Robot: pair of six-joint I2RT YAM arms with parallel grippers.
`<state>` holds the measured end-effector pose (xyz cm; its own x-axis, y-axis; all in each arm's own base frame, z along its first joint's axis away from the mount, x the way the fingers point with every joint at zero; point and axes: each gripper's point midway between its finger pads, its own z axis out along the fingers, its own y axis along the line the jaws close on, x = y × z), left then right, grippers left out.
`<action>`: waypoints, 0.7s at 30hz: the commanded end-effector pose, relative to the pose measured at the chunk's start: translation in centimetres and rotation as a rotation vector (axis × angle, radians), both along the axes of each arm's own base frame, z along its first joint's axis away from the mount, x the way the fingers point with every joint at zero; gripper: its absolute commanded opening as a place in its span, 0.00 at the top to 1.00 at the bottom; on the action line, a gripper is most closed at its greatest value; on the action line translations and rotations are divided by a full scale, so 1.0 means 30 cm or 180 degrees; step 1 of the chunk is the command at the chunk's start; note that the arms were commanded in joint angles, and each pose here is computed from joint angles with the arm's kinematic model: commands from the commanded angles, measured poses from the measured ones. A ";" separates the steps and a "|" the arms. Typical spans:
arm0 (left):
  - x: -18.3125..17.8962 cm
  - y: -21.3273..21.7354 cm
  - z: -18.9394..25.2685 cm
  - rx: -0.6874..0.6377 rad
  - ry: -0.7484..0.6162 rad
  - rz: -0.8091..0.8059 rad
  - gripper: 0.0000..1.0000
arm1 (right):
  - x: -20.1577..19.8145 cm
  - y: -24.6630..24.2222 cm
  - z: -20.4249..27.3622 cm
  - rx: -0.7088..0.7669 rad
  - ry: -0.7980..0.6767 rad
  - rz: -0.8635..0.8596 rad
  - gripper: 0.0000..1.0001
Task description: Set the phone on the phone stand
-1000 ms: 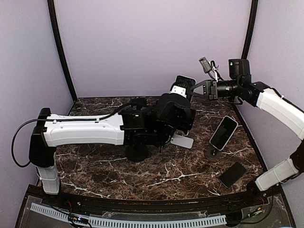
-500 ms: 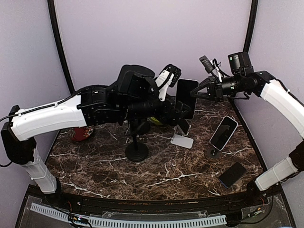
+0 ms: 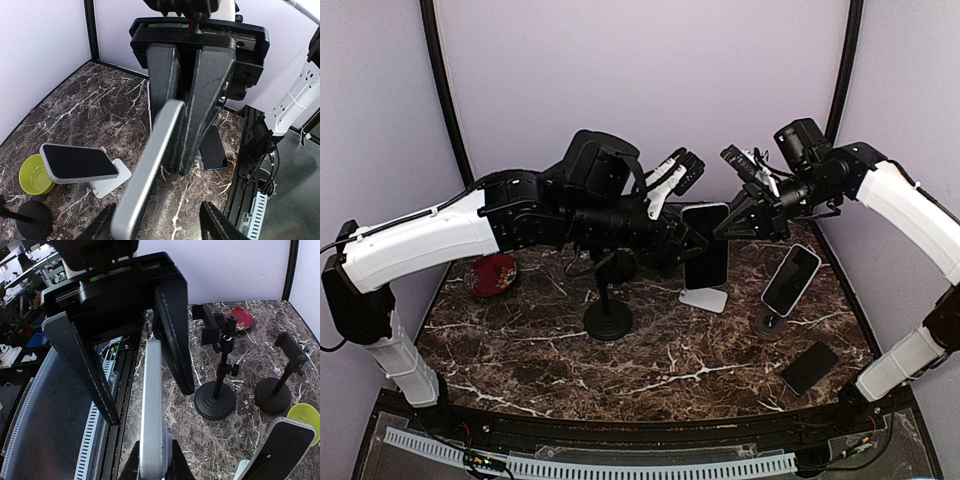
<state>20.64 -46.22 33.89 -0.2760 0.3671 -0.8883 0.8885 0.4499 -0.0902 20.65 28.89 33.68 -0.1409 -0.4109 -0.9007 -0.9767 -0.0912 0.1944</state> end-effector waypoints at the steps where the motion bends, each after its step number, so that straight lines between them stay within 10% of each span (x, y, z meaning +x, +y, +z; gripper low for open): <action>1: -0.036 -0.001 0.033 -0.0062 -0.0004 -0.0262 0.50 | -0.063 0.020 0.046 0.0115 -0.0125 0.0262 1.00; 12: -0.098 -0.007 0.027 -0.0095 0.0092 -0.0615 1.00 | -0.073 0.029 0.060 0.0164 -0.0140 0.0289 1.00; 16: -0.113 0.004 0.035 -0.0156 0.0031 -0.0705 1.00 | -0.074 0.031 0.062 0.0177 -0.0140 0.0300 0.98; 21: -0.129 0.060 0.055 -0.0155 -0.0003 -0.0695 1.00 | -0.078 0.030 0.076 0.0218 -0.0149 0.0312 0.40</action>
